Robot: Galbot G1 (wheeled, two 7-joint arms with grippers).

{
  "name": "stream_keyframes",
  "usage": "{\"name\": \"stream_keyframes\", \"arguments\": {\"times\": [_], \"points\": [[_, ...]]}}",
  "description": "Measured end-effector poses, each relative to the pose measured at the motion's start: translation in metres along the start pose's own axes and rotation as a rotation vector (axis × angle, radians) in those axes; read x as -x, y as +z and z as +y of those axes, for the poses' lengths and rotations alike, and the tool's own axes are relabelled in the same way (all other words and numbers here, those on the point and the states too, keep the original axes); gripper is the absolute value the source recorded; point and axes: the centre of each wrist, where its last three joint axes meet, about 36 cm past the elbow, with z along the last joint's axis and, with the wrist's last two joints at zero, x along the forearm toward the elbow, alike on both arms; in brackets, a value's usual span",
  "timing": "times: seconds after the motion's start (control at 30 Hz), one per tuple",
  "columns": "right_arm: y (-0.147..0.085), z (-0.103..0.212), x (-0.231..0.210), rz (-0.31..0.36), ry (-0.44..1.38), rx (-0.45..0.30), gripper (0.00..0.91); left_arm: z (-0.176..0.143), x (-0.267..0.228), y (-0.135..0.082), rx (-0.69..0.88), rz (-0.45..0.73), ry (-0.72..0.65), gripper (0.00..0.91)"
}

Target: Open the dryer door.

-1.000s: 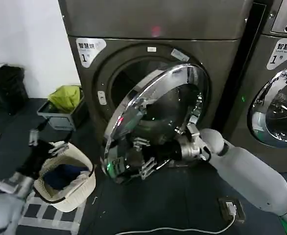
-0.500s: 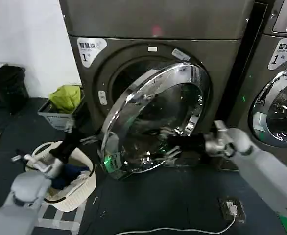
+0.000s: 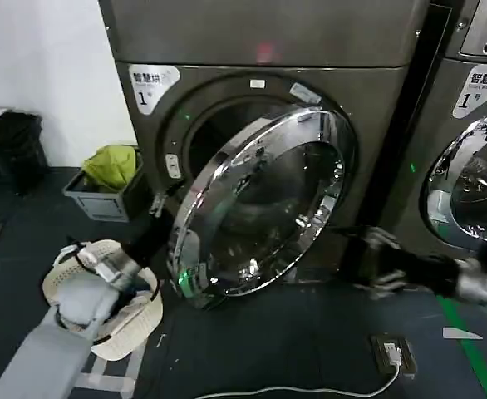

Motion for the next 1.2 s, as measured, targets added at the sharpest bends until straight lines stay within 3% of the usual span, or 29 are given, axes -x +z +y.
{"name": "stream_keyframes", "arguments": {"times": [0.2,0.37,0.53,0.8,1.07,1.2], "points": [[-0.014,0.047,-0.065,0.018,0.215,-0.088,0.907,-0.01,0.011,-0.008,-0.007,-0.046,0.054,0.907],[-0.019,0.099,-0.118,0.08,0.447,-0.168,0.907,-0.022,0.024,-0.017,-0.021,-0.094,0.091,0.907],[-0.021,0.154,-0.165,0.187,0.719,-0.278,0.907,-0.039,0.039,-0.024,-0.041,-0.145,0.124,0.907],[-0.026,0.237,-0.216,0.335,1.2,-0.343,0.907,-0.071,0.064,-0.021,-0.092,-0.188,0.194,0.907],[-0.036,0.292,-0.245,0.488,1.669,-0.398,0.907,-0.101,0.096,-0.015,-0.14,-0.212,0.254,0.907],[-0.039,0.313,-0.252,0.53,1.852,-0.444,0.907,-0.117,0.114,-0.014,-0.146,-0.189,0.281,0.907]]}}
